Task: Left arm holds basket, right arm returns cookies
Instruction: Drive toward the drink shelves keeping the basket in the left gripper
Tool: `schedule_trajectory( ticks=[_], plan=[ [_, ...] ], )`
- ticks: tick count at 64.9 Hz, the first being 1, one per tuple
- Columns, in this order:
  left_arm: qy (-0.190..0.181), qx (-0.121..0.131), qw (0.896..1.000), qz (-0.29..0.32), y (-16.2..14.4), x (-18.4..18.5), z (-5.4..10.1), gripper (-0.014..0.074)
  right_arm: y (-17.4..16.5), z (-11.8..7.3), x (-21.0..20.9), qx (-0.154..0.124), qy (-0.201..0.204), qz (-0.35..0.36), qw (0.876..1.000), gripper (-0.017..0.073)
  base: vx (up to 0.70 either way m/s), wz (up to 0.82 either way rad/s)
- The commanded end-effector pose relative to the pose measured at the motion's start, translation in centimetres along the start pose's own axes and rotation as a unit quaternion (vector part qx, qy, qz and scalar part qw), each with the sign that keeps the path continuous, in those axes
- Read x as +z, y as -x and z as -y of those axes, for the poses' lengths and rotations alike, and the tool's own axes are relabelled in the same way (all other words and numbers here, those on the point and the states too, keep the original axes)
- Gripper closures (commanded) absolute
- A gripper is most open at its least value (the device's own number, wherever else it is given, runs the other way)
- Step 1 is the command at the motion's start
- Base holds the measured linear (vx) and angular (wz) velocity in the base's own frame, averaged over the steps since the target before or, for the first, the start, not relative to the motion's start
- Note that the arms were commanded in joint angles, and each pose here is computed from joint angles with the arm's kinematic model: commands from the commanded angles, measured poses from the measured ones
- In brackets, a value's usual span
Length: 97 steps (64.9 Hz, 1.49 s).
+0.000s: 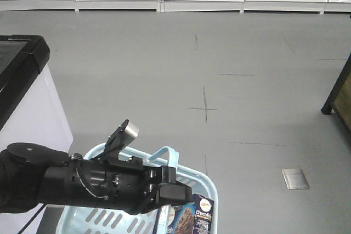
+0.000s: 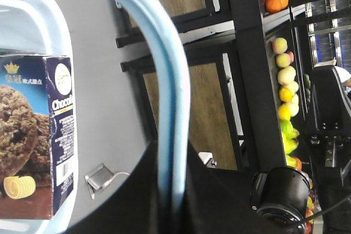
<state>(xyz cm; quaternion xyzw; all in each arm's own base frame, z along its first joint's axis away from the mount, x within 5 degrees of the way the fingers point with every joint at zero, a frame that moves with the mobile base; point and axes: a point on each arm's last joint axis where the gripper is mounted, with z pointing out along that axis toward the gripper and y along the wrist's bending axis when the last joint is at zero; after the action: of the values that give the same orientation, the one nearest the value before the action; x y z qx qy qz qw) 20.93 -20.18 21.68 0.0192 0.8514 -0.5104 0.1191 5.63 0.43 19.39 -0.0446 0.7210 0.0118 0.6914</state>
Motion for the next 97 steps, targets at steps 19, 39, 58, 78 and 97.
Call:
schedule_trajectory(
  ticks=[19, 39, 58, 78, 97],
  plan=[
    [-0.059, -0.009, 0.998, 0.019, 0.58, -0.74, 2.27, 0.0601, 0.63, 0.02, -0.08, -0.002, -0.002, 0.040, 0.999, 0.0567, 0.38, -0.02],
    [-0.059, -0.009, 0.998, 0.019, 0.58, -0.74, 2.27, 0.0601, 0.63, 0.02, -0.08, -0.002, -0.002, 0.040, 0.999, 0.0567, 0.40, 0.06],
    [-0.059, -0.008, 0.998, 0.018, 0.57, -0.74, 2.27, 0.0601, 0.63, 0.02, -0.08, -0.002, -0.002, 0.040, 0.999, 0.0567, 0.38, 0.02],
    [-0.060, -0.008, 0.998, 0.018, 0.56, -0.74, 2.28, 0.0601, 0.63, 0.02, -0.08, -0.002, -0.002, 0.040, 0.999, 0.0567, 0.37, -0.04],
    [-0.059, -0.008, 0.998, 0.018, 0.57, -0.74, 2.27, 0.0601, 0.63, 0.02, -0.08, -0.002, -0.002, 0.040, 0.999, 0.0567, 0.36, -0.06]
  ],
)
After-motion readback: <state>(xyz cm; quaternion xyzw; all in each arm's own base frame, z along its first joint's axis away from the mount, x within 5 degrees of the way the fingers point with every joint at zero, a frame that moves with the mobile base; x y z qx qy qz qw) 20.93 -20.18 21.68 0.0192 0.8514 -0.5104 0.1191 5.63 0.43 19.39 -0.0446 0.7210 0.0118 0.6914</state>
